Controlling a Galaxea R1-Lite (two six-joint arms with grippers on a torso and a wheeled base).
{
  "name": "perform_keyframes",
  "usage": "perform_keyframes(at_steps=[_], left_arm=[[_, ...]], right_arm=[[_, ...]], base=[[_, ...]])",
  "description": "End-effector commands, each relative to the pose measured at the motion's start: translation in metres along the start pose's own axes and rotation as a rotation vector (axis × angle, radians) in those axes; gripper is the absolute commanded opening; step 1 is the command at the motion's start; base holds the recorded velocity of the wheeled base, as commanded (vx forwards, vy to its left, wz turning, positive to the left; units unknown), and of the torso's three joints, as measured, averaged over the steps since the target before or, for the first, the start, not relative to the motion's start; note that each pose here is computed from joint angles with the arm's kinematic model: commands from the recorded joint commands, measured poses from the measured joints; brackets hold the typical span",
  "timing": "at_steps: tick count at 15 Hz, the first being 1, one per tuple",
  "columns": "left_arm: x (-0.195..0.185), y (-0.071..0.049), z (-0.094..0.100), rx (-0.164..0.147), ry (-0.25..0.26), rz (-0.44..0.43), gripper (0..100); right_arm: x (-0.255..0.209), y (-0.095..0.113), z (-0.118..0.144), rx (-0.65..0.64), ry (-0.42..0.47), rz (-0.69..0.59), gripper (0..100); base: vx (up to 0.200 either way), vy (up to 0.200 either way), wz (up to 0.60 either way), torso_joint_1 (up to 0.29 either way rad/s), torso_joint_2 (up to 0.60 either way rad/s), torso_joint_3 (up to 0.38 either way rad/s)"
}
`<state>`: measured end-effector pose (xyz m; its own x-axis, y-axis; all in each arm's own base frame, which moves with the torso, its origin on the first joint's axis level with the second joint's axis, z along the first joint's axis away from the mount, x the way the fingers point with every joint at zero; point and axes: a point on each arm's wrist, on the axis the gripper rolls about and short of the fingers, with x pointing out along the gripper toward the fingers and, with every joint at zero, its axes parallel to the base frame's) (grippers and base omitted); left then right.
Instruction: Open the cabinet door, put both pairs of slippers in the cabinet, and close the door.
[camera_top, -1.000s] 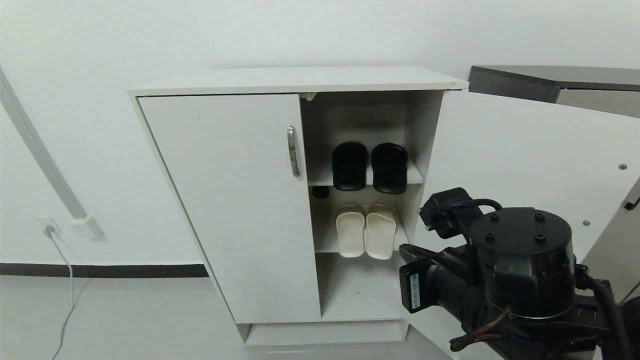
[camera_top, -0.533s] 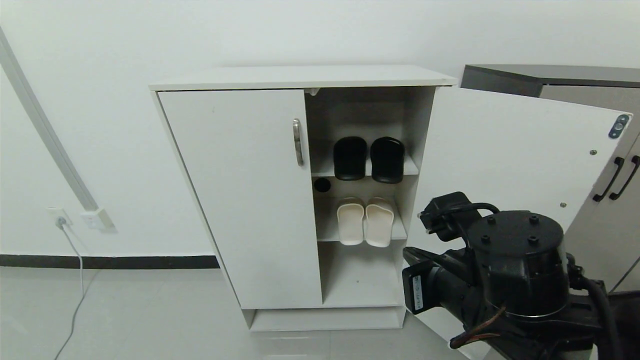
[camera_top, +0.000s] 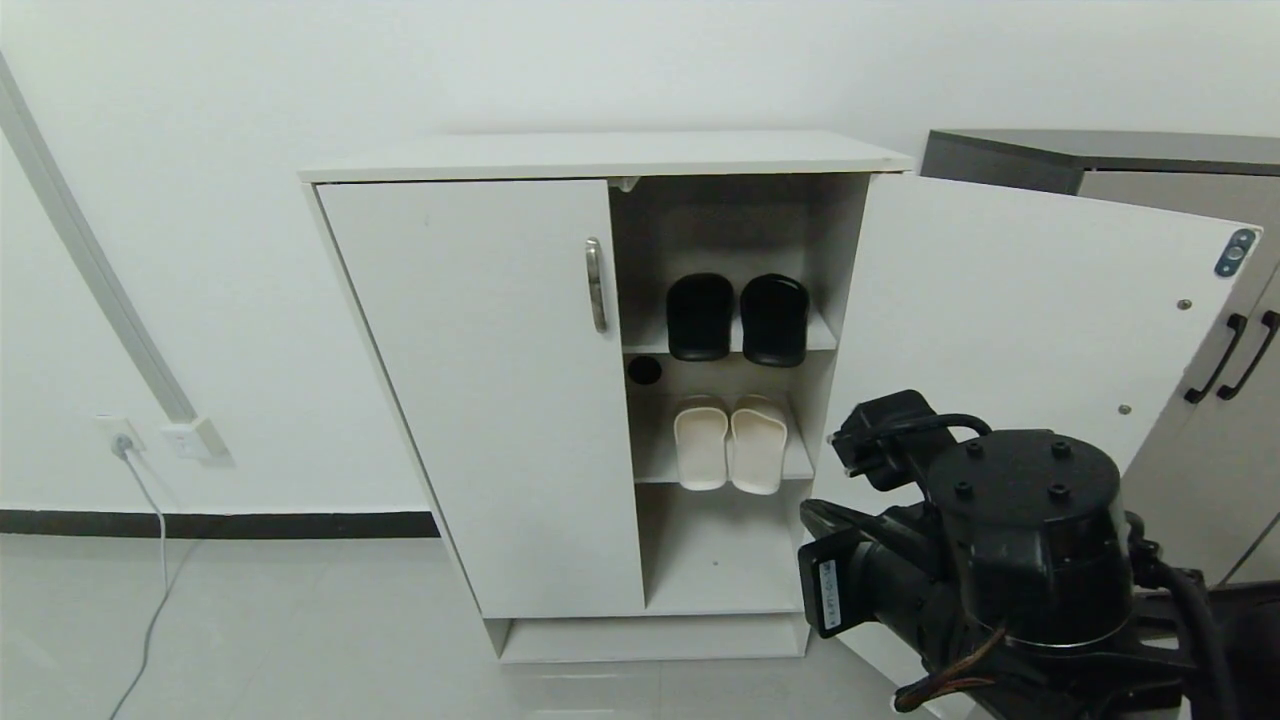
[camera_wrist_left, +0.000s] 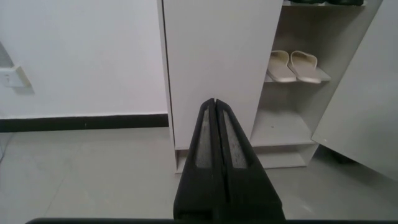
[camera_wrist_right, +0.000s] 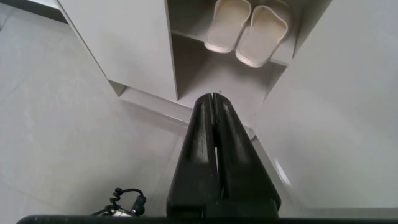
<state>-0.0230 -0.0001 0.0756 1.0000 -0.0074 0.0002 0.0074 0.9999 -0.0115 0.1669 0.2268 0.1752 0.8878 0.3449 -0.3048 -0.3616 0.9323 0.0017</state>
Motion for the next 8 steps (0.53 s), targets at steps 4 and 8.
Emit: perform_keyframes(at_steps=[4, 8], left_arm=[[0.0001, 0.0, 0.0, -0.001, 0.002, 0.0, 0], [0.0001, 0.0, 0.0, -0.001, 0.002, 0.0, 0]], right_arm=[[0.0038, 0.0018, -0.0039, -0.011, 0.014, -0.003, 0], [0.0041, 0.0019, -0.0043, -0.012, 0.016, -0.003, 0]], base=[[0.0, 0.0, 0.0, 0.0, 0.0, 0.0], [0.0, 0.0, 0.0, 0.0, 0.0, 0.0]])
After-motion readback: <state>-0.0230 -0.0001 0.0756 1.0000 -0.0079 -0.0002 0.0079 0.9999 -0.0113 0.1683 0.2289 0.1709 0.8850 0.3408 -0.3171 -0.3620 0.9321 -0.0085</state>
